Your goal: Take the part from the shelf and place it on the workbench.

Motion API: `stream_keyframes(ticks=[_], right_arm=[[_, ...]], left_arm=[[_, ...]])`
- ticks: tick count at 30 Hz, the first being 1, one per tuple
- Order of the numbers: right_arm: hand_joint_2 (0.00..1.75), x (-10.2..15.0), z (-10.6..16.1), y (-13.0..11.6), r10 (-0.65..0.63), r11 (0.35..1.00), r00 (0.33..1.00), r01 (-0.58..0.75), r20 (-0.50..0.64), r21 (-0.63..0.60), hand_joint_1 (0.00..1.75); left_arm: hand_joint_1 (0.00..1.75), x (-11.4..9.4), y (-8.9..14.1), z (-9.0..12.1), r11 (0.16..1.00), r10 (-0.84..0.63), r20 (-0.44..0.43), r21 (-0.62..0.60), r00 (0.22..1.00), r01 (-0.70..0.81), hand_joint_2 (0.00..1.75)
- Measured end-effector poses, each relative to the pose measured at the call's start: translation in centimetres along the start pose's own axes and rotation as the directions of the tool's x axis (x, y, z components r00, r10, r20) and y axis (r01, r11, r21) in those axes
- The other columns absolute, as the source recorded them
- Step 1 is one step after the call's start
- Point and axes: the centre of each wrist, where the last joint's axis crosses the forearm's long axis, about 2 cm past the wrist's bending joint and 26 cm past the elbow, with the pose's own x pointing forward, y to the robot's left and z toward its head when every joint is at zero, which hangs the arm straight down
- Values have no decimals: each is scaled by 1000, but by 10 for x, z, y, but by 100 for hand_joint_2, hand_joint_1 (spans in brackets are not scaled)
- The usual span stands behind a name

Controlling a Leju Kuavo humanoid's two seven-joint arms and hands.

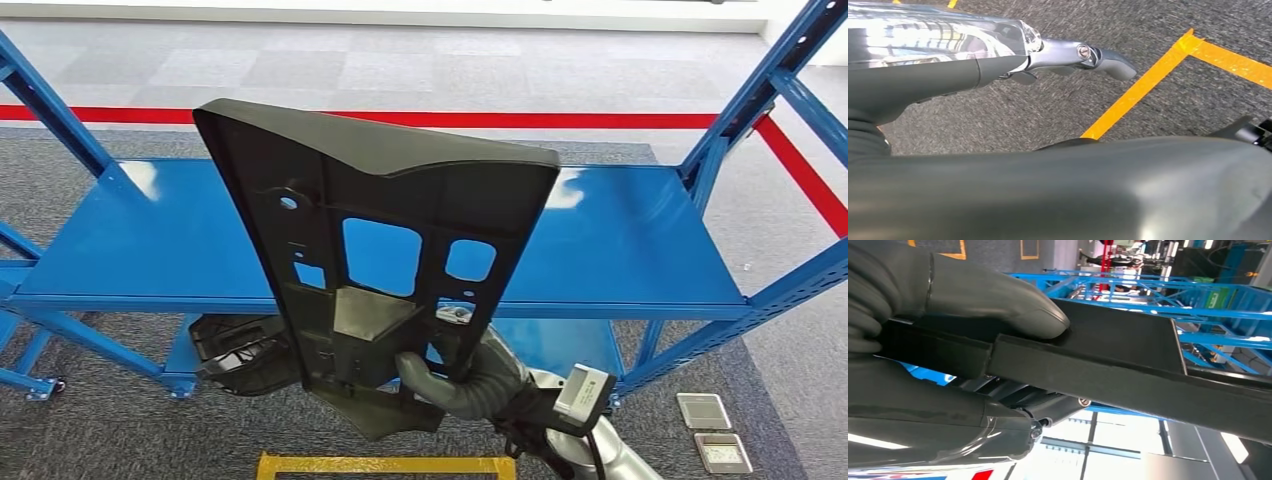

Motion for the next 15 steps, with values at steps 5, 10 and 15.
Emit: stream_keyframes(ticks=[5,10,15], right_arm=[[175,-1,2,0,0,1000,1000,0,-8,-1,175],[175,-1,0,-2,3,1000,1000,-3,-5,2,175],[175,-1,-2,-2,5,1000,1000,-5,1,3,175]], left_arm=[[0,0,0,0,1000,0,-1,-5,1000,0,175],[0,0,0,0,1000,-1,1,-9,1000,1,175],[0,0,1,0,1000,-1,-1,-8,1000,1,175]])
